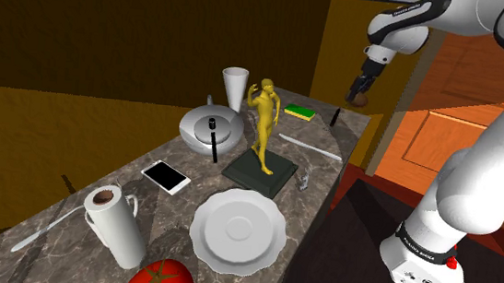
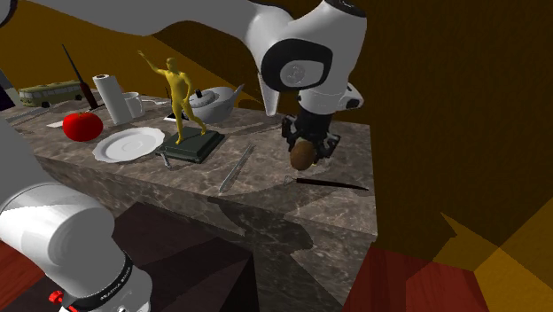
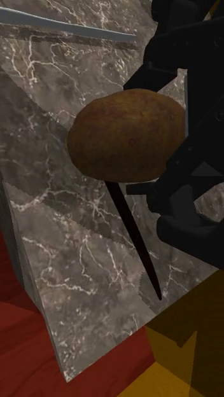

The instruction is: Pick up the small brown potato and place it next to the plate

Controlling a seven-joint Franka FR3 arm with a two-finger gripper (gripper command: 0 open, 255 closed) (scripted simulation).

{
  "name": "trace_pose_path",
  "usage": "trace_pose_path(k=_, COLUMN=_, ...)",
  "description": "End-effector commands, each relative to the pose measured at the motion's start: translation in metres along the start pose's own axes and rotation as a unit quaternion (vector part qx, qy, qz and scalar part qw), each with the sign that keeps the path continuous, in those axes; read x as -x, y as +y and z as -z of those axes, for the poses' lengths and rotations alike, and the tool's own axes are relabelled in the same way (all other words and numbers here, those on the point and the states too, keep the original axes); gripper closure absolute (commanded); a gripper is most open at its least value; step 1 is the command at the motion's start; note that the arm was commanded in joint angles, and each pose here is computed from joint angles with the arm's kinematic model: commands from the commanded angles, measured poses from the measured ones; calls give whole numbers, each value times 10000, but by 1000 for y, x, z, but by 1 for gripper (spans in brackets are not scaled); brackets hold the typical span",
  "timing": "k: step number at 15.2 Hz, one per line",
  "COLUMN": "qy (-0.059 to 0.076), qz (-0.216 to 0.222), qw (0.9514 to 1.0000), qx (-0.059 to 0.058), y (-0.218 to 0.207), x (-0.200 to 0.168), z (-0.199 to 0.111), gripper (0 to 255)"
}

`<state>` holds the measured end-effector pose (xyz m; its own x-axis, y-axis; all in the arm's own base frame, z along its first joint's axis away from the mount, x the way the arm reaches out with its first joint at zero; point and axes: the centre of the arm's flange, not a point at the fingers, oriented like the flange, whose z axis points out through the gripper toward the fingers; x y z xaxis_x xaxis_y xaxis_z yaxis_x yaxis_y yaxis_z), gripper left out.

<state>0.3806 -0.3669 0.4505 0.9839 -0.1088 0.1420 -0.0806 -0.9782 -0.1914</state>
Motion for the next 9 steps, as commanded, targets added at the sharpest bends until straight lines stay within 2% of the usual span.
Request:
trace_pose_path(k=1, qy=-2, qz=0, qw=10000, qx=0, y=-14, x=3, z=2, gripper=255)
trace_pose_path(k=9, qy=-2, qz=0, qw=10000, qx=0, y=-116, x=26, z=-14, gripper=255)
